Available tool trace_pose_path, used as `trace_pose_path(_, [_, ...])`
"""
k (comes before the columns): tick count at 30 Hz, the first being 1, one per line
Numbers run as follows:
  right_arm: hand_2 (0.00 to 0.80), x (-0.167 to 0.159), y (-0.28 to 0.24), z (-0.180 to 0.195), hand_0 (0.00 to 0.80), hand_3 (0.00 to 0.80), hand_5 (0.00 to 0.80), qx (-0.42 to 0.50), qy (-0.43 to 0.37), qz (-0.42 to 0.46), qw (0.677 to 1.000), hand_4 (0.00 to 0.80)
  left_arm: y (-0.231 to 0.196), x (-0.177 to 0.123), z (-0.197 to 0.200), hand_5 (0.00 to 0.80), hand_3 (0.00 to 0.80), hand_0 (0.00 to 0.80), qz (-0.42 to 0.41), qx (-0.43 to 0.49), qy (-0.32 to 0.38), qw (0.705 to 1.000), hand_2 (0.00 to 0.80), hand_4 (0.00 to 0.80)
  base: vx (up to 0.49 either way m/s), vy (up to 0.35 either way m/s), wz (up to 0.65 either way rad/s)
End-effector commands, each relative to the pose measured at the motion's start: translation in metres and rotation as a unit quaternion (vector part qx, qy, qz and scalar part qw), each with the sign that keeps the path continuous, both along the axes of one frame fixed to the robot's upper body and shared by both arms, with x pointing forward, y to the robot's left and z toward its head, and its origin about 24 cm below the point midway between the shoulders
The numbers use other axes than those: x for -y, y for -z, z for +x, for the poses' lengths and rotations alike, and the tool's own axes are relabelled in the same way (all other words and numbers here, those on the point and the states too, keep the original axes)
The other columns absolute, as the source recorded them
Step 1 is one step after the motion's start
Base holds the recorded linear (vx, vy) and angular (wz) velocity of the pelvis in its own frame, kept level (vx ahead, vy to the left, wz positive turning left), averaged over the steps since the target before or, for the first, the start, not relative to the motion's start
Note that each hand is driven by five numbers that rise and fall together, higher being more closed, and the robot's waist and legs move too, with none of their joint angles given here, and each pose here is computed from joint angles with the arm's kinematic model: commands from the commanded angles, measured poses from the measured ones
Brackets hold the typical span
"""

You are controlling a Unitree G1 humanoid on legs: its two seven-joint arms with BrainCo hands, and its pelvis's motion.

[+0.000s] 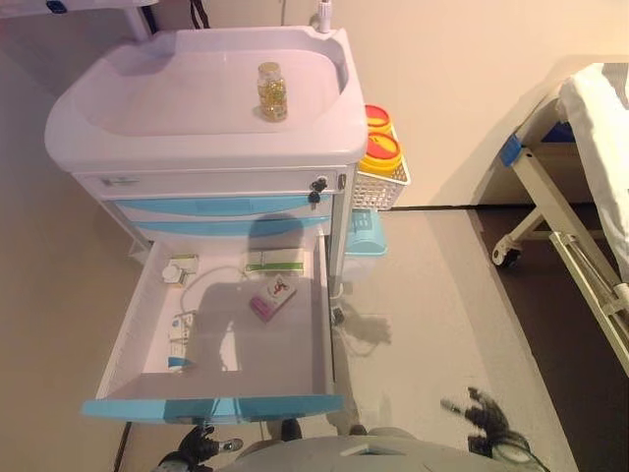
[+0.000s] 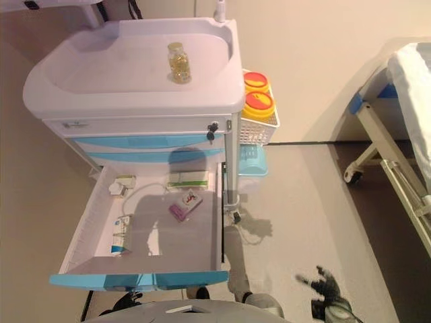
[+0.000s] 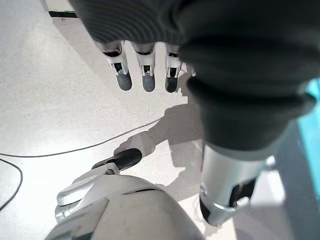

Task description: Open the drawer and pick up the medicine

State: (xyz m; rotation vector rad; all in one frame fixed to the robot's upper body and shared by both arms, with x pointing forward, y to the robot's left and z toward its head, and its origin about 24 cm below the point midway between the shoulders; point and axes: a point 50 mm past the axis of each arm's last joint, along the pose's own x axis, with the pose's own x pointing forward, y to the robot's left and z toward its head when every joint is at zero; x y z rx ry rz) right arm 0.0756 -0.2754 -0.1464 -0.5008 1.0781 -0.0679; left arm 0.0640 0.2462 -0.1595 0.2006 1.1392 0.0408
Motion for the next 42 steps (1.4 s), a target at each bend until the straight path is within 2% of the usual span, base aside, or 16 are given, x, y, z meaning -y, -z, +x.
trace_pose_path(1, [0.0, 0.012, -0.005, 0.013, 0.0, 0.0, 0.0, -0.038, -0.097, -0.051, 0.993, 0.0, -0.007, 0.004, 0.034, 0.0, 0.0, 0.0, 0.005, 0.058, 0.043, 0.997, 0.0, 0.0, -0.02, -0.021, -0.05])
trace_pose_path(7, [0.0, 0.006, -0.008, 0.022, 0.0, 0.0, 0.0, -0.019, -0.153, -0.057, 0.986, 0.0, -0.017, 0.01, 0.062, 0.0, 0.0, 0.0, 0.031, 0.103, 0.121, 0.987, 0.0, 0.0, -0.003, 0.013, -0.01])
trace_pose_path(16, [0.0, 0.022, -0.05, 0.097, 0.0, 0.0, 0.0, 0.108, -0.188, -0.102, 0.971, 0.0, -0.075, 0.012, 0.161, 0.0, 0.0, 0.0, 0.065, 0.282, 0.181, 0.94, 0.0, 0.0, -0.166, 0.105, -0.17])
trace_pose_path(19, [0.0, 0.028, -0.056, 0.103, 0.0, 0.0, 0.0, 0.118, -0.175, -0.111, 0.971, 0.0, -0.101, 0.004, 0.183, 0.0, 0.0, 0.0, 0.087, 0.331, 0.197, 0.919, 0.0, 0.0, -0.078, 0.065, 0.0])
trace_pose_path(25, [0.0, 0.044, -0.06, 0.096, 0.0, 0.0, 0.0, 0.111, -0.151, -0.132, 0.973, 0.0, -0.139, -0.011, 0.21, 0.0, 0.0, 0.0, 0.096, 0.379, 0.213, 0.895, 0.0, 0.0, -0.001, 0.07, -0.04])
trace_pose_path(32, [0.0, 0.056, -0.064, 0.087, 0.0, 0.0, 0.0, 0.105, -0.139, -0.141, 0.974, 0.0, -0.189, -0.043, 0.234, 0.0, 0.0, 0.0, 0.14, 0.422, 0.196, 0.874, 0.0, 0.0, 0.071, 0.088, -0.13])
trace_pose_path(42, [0.0, 0.065, -0.06, 0.069, 0.0, 0.0, 0.0, 0.094, -0.116, -0.149, 0.978, 0.0, -0.263, -0.089, 0.256, 0.0, 0.0, 0.0, 0.218, 0.515, 0.098, 0.823, 0.0, 0.0, 0.087, 0.065, -0.05])
